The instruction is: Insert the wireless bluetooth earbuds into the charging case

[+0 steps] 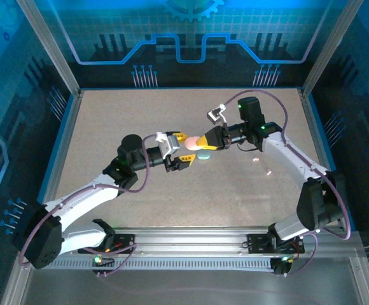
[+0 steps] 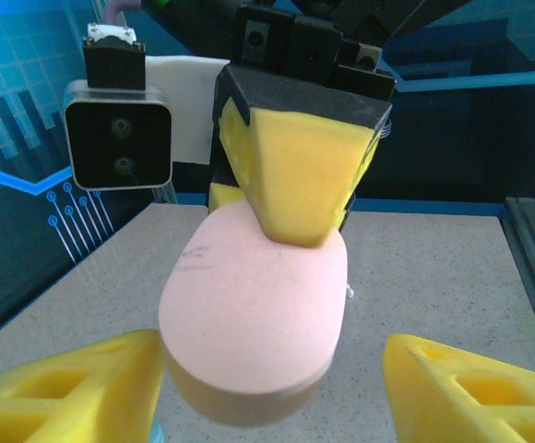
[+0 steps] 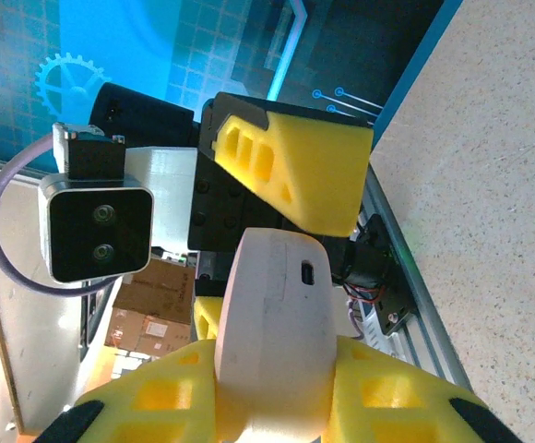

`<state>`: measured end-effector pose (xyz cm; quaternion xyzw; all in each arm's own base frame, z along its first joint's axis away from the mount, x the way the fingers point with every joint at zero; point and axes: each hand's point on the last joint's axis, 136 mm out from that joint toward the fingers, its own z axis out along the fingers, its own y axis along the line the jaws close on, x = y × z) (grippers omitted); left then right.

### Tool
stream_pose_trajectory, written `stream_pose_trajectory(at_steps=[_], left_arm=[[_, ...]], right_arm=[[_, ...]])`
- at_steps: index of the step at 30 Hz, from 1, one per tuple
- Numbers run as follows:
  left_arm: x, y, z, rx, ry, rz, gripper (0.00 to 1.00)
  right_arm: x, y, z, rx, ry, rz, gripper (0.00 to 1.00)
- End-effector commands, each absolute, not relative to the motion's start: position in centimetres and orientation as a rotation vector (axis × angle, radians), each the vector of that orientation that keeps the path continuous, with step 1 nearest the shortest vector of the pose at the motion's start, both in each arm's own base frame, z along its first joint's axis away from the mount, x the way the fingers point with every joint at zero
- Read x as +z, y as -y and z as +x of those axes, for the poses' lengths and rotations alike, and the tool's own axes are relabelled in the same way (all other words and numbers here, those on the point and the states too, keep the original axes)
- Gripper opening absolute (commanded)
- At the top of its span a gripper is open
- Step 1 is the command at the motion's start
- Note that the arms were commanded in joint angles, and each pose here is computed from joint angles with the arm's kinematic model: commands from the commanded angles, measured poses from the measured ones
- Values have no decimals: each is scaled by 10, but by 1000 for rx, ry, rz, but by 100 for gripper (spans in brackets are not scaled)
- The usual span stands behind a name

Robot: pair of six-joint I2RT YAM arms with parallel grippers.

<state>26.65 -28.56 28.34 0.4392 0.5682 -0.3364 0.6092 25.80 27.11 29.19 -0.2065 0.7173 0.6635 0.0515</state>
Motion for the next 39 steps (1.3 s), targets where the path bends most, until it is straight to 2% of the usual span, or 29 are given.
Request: stream_pose_trajectory(at_steps=[1,8,13,16,20,22,26,29,33,34,36,39], left_arm=[[305,293,263,-782,-1221,1023,60],[307,296,262,-777,-1205,1022,52],[304,296,262,-771,-1214,1024,41],[303,296,261,-768,-1222,1030,34],[300,295,259,-774,-1252,1052,30],[297,296,256,-781,-1272,1070,30],[296,296,253,-798,-1301,1089,30],[295,297,254,-807,-1317,1088,30],[295,296,257,-802,-1339,1075,31],[296,296,258,-805,-1342,1071,31],[297,297,258,-810,-1343,1069,31],[298,297,258,-818,-1342,1062,31]], right_arm=[[305,-276,253,2059,-2144,-692,22],[294,-280,258,2071,-2197,-644,22],[291,-283,259,2076,-2213,-638,22],[289,-283,260,2062,-2231,-619,26],[285,-281,265,2000,-2269,-585,34],[282,-279,267,1946,-2298,-569,40],[278,-277,269,1921,-2330,-545,41],[275,-278,268,1931,-2336,-543,30],[277,-276,263,1945,-2330,-551,27],[278,-276,262,1953,-2325,-553,28],[281,-276,258,1970,-2312,-570,39],[282,-274,254,1974,-2307,-575,42]])
